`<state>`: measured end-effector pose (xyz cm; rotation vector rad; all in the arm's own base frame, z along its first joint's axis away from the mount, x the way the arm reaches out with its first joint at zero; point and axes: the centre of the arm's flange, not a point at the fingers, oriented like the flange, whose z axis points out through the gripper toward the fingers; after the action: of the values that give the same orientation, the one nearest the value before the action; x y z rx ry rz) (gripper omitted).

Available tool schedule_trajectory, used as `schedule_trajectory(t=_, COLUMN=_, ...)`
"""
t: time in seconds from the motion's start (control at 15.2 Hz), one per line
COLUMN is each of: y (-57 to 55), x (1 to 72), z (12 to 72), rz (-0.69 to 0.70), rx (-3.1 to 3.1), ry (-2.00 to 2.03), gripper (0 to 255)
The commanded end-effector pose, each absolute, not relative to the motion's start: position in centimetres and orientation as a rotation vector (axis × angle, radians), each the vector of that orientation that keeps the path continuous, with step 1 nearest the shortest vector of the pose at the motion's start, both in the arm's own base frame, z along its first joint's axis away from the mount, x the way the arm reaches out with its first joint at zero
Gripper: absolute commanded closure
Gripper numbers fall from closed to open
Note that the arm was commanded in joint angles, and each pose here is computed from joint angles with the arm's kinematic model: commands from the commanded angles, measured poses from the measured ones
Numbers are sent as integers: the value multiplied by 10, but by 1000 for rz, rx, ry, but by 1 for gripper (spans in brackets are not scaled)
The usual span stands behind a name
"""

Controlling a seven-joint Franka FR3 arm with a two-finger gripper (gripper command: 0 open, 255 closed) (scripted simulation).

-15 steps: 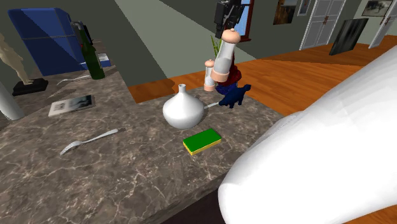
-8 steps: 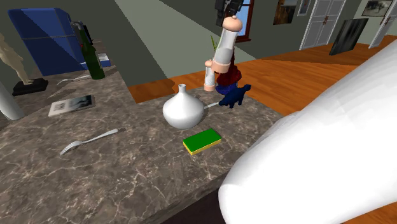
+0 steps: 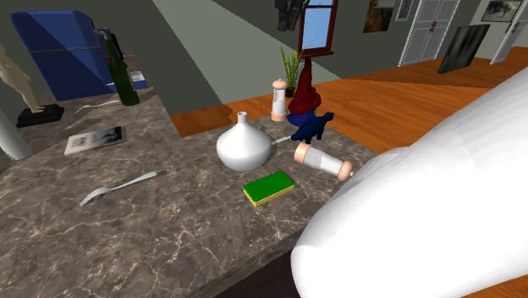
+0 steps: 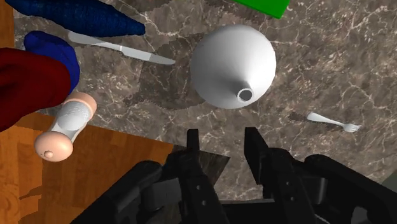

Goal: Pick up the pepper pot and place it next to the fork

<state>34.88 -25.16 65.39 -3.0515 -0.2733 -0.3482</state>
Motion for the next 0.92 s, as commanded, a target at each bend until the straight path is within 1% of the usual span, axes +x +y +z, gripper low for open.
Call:
schedule_trajectory(t=0.0, y=-254, x=354, z=642, rz=-313, rx=-3058, ry=-262, gripper=0)
schedule_trajectory(t=0.86, y=-283, x=398, z=477, rz=158, rx=-3098, ry=-105, gripper=0)
